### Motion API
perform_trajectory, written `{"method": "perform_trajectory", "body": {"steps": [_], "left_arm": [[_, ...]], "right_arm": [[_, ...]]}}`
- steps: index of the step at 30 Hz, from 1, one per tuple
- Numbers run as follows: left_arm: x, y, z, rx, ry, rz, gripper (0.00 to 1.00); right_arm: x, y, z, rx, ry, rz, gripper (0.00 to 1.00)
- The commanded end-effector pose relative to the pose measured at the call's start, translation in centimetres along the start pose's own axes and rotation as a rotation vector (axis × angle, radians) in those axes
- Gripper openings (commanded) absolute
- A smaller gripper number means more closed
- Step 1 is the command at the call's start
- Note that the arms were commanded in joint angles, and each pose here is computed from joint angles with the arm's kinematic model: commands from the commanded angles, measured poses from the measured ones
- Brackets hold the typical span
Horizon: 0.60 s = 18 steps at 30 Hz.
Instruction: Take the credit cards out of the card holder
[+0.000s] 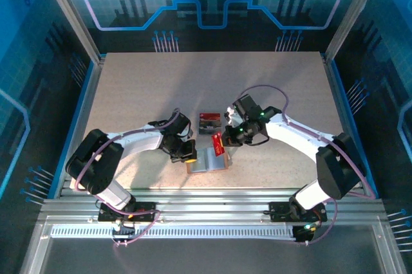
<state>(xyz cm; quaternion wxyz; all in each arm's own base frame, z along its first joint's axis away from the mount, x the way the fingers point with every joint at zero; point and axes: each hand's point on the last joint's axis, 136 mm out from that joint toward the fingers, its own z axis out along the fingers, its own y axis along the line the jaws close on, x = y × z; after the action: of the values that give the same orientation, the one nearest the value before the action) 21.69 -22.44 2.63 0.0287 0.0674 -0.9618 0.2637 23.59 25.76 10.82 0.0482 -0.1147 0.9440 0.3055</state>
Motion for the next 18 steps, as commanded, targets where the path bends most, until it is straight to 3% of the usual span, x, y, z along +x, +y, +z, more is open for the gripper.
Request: {"method": "perform_trajectory", "body": {"steps": [1, 9, 18], "left_arm": [[-0.4, -1.6, -1.4, 0.035, -0.019, 0.037, 0.01], [-0.5, -2.7, -3.2, 0.064, -0.058, 0.048, 0.03], [0.0, -0.6, -5.0, 0.043, -0.121, 0.013, 0.08]], "right_arm": [[-0.8, 0.4, -1.7, 0.028, -0.006, -0.143, 0.03], [-2.8, -0.3, -3.3, 0.185, 0.068, -0.519, 0.0], [-5.2, 1.1, -5.5, 0.235, 0.079, -0.934, 0.0]]}}
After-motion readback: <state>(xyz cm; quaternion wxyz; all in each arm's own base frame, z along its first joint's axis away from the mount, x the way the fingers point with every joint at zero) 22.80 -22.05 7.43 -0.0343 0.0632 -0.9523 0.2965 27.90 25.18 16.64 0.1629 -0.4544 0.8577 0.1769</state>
